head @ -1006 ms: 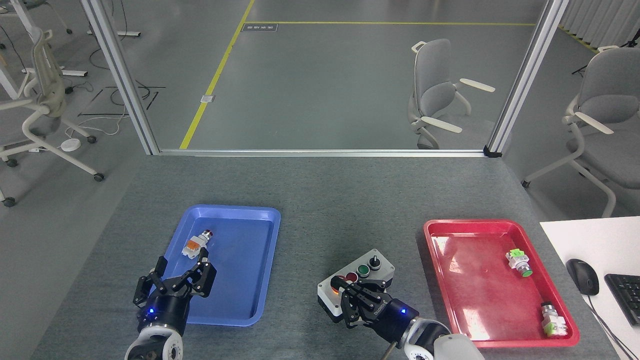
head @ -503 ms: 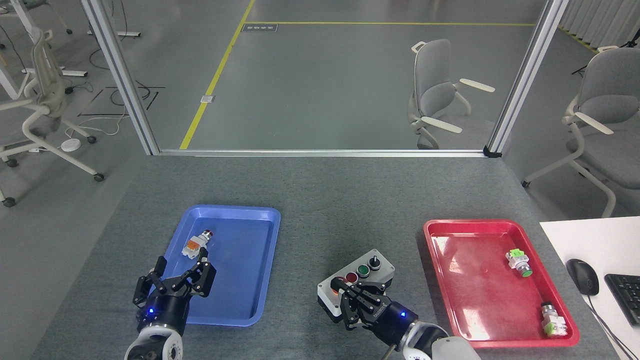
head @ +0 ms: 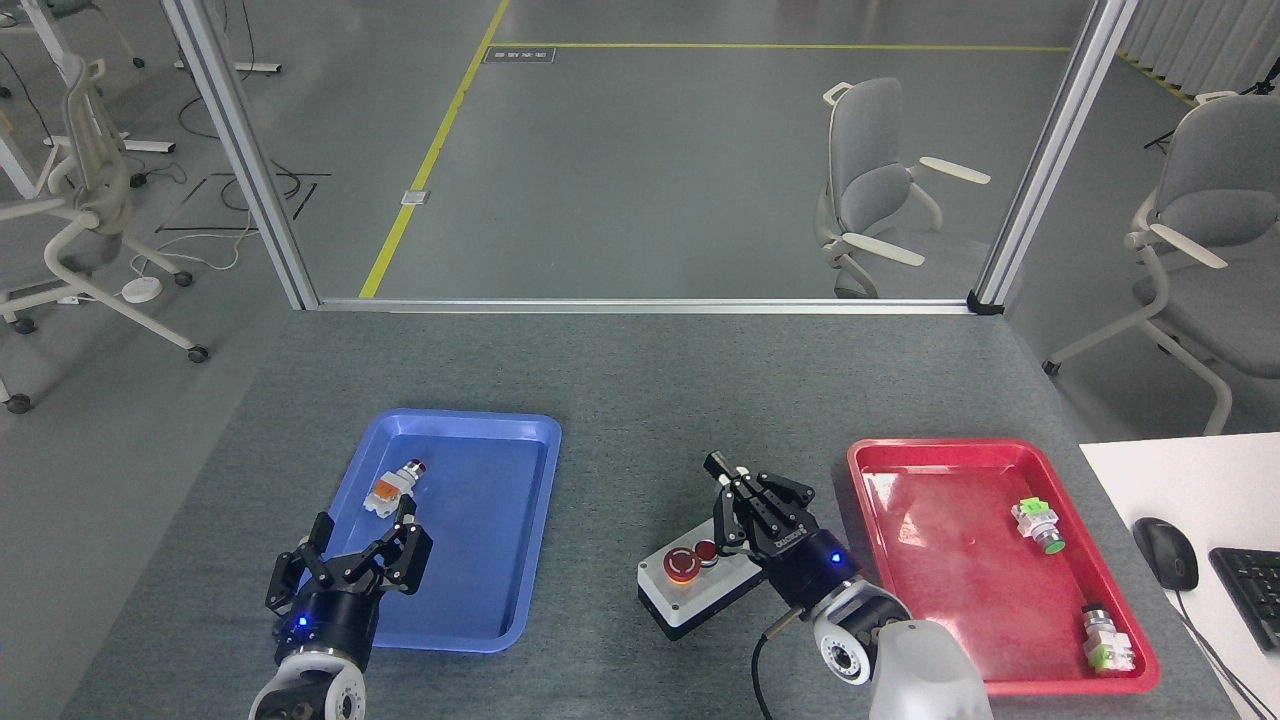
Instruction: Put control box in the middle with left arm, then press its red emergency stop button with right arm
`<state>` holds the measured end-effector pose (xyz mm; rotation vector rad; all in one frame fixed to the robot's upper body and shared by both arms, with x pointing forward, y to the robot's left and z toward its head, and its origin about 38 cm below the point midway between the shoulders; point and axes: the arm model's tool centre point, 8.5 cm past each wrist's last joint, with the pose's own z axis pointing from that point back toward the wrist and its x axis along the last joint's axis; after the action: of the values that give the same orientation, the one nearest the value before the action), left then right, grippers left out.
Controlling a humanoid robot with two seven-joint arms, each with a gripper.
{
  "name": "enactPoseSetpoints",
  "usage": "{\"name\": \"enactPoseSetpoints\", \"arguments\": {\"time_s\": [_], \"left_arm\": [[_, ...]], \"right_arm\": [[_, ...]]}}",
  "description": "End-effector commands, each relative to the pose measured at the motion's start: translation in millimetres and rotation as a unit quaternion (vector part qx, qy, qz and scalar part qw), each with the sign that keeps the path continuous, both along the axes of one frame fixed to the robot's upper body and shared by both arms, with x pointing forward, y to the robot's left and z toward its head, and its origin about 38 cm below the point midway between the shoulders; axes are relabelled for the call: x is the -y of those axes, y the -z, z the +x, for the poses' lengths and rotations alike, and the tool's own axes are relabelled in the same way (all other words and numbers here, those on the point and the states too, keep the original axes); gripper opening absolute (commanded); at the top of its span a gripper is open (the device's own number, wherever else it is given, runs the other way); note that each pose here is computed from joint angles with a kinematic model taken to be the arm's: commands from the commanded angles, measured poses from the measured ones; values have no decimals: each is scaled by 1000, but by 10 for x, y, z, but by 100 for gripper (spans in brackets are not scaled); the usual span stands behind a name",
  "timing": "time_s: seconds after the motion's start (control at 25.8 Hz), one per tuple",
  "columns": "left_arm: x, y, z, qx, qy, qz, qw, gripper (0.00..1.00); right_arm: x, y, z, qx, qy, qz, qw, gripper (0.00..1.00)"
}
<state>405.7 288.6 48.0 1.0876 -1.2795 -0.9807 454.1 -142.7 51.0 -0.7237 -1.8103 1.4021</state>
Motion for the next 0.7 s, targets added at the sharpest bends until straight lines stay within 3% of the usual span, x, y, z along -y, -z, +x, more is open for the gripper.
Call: {"name": "enactPoseSetpoints", "arguments": {"time_s": [0.0,0.04,0.08,0.12,0.35,0.66], "left_arm": [[0,0,0,0,0,0,1000,99],[0,0,0,0,0,0,1000,99],[6,1,0,0,0,-1,1000,99],[0,0,0,0,0,0,1000,99],[0,-1,0,1,0,0,1000,99],[0,0,0,0,0,0,1000,99]], "right_arm": [[232,-243,140,39,71,15,997,37],[349,-310,175,48,92,17,994,55],[477,-379,204,57,116,22,991,88],[637,-447,228,66,141,25,988,99],[1354,-473,207,68,240,20,968,99],[1733,-294,-95,51,346,5,937,99]]}}
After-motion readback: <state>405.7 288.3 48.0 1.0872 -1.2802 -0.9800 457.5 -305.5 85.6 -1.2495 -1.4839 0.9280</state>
